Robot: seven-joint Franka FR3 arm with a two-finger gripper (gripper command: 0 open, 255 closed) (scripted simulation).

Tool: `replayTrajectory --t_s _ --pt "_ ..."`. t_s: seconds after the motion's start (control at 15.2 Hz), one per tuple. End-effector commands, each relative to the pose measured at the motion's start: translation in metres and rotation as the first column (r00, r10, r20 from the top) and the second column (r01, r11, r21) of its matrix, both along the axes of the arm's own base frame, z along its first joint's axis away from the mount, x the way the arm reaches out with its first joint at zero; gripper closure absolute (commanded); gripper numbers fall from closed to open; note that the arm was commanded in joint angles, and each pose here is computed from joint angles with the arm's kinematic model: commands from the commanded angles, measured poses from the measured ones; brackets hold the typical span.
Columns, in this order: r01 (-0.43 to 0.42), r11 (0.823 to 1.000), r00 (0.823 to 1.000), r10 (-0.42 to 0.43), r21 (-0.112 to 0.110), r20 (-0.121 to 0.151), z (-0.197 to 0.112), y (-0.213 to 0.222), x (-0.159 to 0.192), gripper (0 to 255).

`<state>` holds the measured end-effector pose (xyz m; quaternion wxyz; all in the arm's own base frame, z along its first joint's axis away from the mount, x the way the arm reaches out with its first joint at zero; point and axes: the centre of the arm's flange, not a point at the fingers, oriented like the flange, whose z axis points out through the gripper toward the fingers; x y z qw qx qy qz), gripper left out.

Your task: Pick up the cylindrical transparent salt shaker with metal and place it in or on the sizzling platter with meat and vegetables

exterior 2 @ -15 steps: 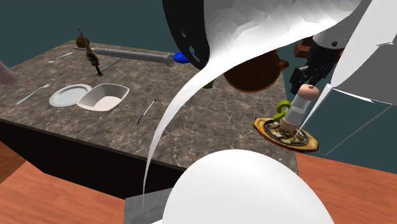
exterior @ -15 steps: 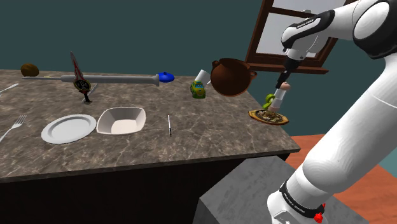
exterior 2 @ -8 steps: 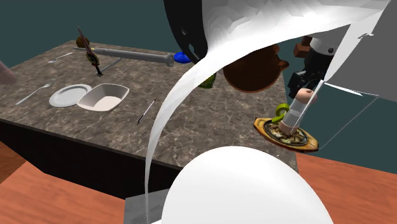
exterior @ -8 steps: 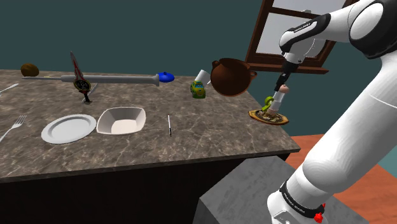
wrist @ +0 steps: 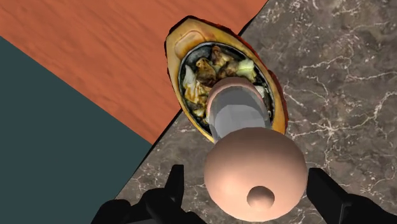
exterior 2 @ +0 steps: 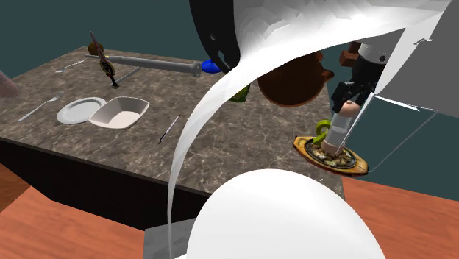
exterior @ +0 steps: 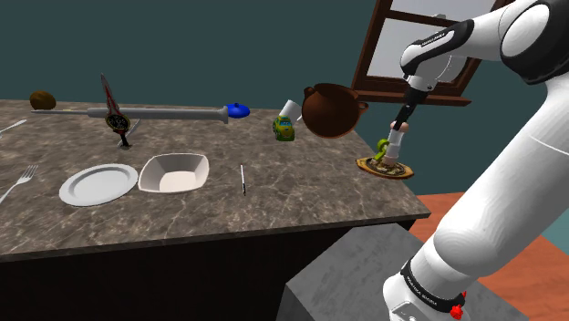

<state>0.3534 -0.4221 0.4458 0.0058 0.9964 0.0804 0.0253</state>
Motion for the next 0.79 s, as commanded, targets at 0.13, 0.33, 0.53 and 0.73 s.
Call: replayTrajectory --t_s 0.13,0.33,0.53,0.73 --pt "0.0 1.0 1.0 0.0 0.0 0.0 0.026 0.0 -0.001 0" --pt "0.0 1.0 1.0 0.0 0.0 0.0 0.05 0.0 -0.003 0" --pt "0.0 1.0 1.0 0.0 0.0 0.0 0.05 0.0 -0.003 0" --pt "0.0 1.0 1.0 0.0 0.0 0.0 0.05 0.0 -0.003 0"
